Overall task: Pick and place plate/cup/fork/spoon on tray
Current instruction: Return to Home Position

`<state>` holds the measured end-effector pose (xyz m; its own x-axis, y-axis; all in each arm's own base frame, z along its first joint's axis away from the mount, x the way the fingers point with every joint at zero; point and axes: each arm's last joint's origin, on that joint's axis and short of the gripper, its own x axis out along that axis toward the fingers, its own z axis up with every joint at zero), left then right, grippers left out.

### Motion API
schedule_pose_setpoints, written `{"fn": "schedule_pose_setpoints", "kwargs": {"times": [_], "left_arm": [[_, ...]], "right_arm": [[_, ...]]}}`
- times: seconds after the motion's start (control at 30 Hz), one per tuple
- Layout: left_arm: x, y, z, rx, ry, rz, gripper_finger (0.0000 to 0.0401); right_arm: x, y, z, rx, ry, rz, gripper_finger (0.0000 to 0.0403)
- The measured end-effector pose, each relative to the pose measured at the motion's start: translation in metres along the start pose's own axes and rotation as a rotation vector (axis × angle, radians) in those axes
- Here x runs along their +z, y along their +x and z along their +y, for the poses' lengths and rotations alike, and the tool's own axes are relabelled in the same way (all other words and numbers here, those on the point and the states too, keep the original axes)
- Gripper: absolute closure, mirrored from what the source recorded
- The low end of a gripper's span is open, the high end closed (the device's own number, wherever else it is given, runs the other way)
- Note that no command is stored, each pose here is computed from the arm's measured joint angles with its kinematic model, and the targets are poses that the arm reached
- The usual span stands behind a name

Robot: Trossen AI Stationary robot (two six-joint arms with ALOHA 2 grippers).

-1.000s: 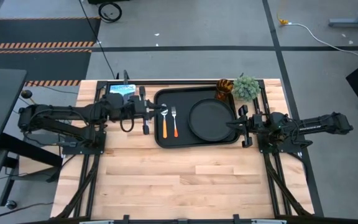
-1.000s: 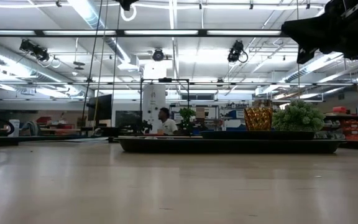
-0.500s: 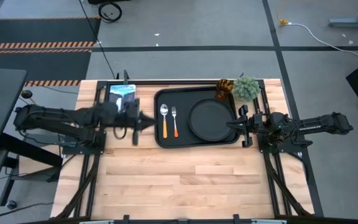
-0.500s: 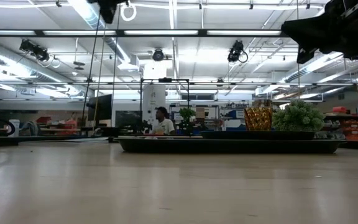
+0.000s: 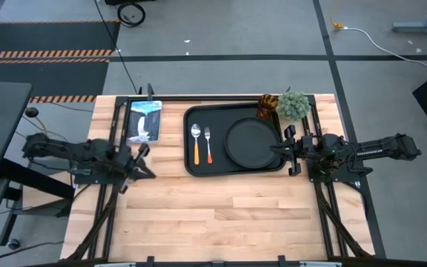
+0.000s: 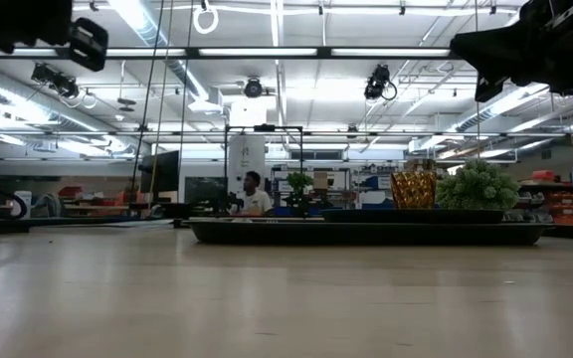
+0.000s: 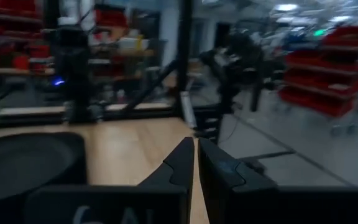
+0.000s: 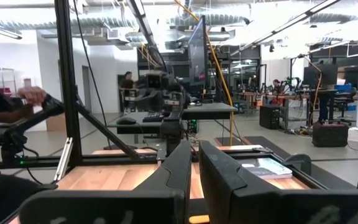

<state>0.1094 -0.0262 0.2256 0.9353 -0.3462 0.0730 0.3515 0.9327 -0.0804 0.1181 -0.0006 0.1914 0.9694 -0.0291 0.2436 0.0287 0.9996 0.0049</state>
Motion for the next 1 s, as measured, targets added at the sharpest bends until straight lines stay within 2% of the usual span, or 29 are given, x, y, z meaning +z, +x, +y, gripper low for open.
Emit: {"fn": "schedule_pose_setpoints", "kwargs": {"times": [0.23, 0.37, 0.57, 0.73, 1.0], "left_arm": [[-0.024, -0.018, -0.005, -0.134, -0.004, -0.08, 0.0369], [-0.035, -0.021, -0.006, -0.167, -0.033, -0.086, 0.0369], [-0.051, -0.019, -0.004, -0.143, -0.078, 0.008, 0.0369], [-0.052, -0.019, -0.002, -0.085, -0.081, 0.01, 0.0369], [-0.051, -0.019, -0.002, -0.082, -0.079, -0.002, 0.037]], "right_arm": [[0.0, 0.0, 0.0, 0.0, 0.0, 0.0, 0.0364], [0.0, 0.0, 0.0, 0.0, 0.0, 0.001, 0.0364], [0.0, 0.0, 0.0, -0.001, 0.0, 0.001, 0.0364], [0.0, 0.0, 0.0, -0.001, 0.0, 0.001, 0.0364], [0.0, 0.0, 0.0, -0.001, 0.0, 0.001, 0.0364]]}}
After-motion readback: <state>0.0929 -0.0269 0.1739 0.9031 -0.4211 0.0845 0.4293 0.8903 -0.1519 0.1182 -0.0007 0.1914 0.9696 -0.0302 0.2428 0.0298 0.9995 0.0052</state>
